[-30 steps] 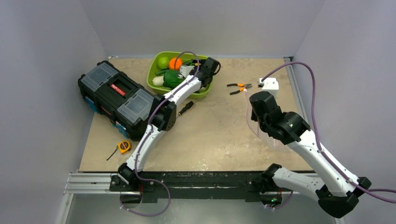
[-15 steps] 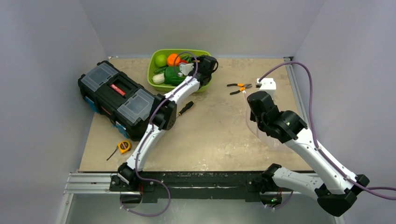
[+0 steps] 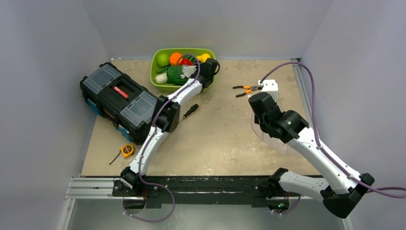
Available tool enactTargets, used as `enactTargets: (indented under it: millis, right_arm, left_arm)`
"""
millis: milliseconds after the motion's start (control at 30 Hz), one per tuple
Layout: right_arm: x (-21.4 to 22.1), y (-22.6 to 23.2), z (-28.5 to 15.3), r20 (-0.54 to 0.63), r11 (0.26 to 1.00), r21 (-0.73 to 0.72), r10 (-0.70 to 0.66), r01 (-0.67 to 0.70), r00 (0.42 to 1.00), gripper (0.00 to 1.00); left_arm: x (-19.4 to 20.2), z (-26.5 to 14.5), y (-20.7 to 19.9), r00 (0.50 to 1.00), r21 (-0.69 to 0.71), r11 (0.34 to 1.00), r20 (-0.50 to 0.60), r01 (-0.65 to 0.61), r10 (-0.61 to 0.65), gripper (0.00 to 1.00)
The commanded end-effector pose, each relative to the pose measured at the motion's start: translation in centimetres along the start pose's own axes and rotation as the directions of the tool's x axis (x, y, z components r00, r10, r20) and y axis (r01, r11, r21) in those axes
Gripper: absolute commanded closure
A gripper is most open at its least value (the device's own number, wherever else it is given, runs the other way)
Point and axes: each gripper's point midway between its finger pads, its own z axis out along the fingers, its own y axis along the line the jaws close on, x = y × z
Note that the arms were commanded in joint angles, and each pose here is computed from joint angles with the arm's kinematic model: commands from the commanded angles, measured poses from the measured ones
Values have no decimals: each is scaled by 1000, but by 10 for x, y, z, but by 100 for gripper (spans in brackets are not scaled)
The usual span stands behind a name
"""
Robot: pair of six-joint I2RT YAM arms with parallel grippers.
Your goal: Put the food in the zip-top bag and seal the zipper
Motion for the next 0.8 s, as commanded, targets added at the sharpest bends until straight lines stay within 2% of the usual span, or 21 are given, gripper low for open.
enactTargets:
  millis: [0, 67, 200, 433, 700, 767]
  right_arm:
    - [-12, -9, -2, 40, 999, 39, 22, -23, 999, 100]
    - [-14, -11, -3, 50, 998, 45, 37, -39, 998, 100]
    - [-20, -14, -8, 72, 996, 46, 71, -74, 995, 100]
    - [-20, -21, -16, 102, 992, 31, 122, -126, 987, 100]
    - [-13, -32, -28, 128, 983, 3, 179, -181, 976, 100]
    - [-12, -34, -30, 130, 981, -2, 191, -192, 973, 100]
  left_arm:
    - [-11, -5, 43, 989, -144, 979, -69, -143, 134, 63]
    - [-18, -26, 52, 979, -179, 965, -102, -191, 175, 63]
    - [-17, -67, 73, 938, -235, 922, -235, -308, 253, 62]
    - [-21, -137, 95, 881, -261, 872, -354, -415, 314, 60]
    - [-4, -221, 132, 798, -260, 811, -482, -524, 361, 58]
    - [-4, -228, 130, 774, -217, 807, -497, -549, 393, 58]
